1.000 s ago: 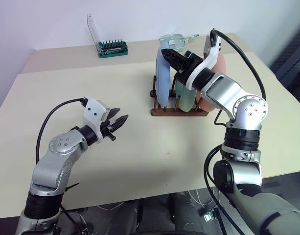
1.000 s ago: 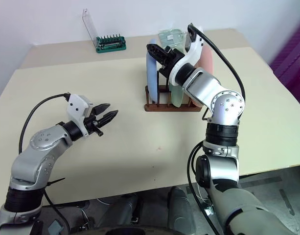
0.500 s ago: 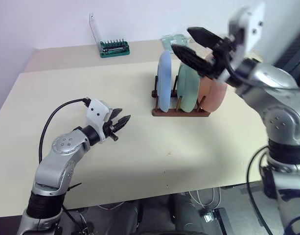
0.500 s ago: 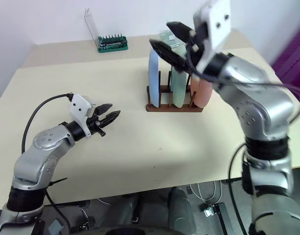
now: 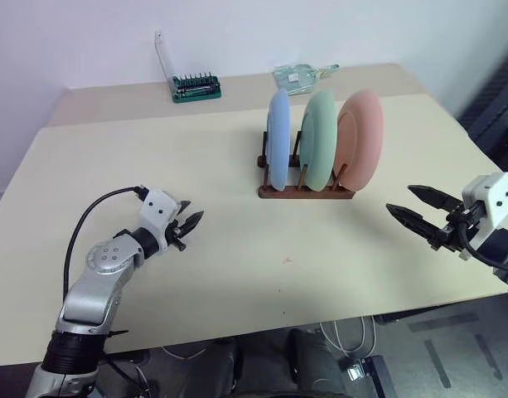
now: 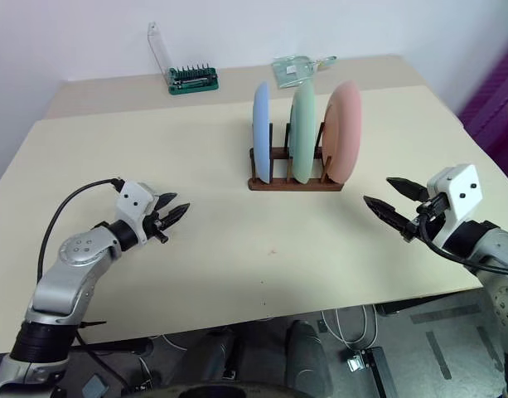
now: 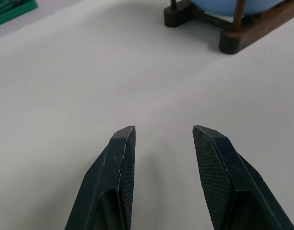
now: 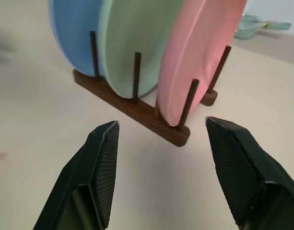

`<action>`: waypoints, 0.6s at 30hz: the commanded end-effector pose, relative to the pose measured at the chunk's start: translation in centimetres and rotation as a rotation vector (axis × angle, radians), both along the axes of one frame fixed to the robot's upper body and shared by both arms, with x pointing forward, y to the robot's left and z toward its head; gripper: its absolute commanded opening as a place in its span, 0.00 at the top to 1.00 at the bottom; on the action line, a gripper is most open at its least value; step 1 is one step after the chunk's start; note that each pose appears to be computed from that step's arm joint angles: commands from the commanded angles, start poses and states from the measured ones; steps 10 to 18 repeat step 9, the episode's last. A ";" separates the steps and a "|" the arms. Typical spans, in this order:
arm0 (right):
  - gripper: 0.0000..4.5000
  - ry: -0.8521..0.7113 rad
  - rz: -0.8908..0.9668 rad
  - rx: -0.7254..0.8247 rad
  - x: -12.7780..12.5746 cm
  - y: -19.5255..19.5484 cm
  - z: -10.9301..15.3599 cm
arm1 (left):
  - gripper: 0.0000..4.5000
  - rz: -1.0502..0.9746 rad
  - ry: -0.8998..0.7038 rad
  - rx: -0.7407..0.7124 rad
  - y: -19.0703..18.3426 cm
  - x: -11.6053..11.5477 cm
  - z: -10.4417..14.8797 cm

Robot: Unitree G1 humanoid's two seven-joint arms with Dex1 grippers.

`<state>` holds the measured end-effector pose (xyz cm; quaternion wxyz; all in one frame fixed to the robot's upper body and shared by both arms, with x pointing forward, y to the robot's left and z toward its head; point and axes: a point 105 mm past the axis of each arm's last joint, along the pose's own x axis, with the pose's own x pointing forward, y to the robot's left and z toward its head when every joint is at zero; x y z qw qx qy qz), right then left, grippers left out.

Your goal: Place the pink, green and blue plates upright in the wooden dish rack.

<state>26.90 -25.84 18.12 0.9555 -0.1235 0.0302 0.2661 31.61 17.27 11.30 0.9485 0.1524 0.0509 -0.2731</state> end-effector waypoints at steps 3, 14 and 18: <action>0.35 -0.030 -0.009 -0.009 1.2 -0.5 -0.5 | 0.57 0.003 -0.058 0.040 0.4 0.1 0.5; 0.35 -0.042 -0.007 -0.041 1.9 -0.8 -0.1 | 0.57 0.058 -0.090 0.026 0.9 0.7 0.6; 0.35 -0.042 -0.007 -0.041 1.9 -0.8 -0.1 | 0.57 0.058 -0.090 0.026 0.9 0.7 0.6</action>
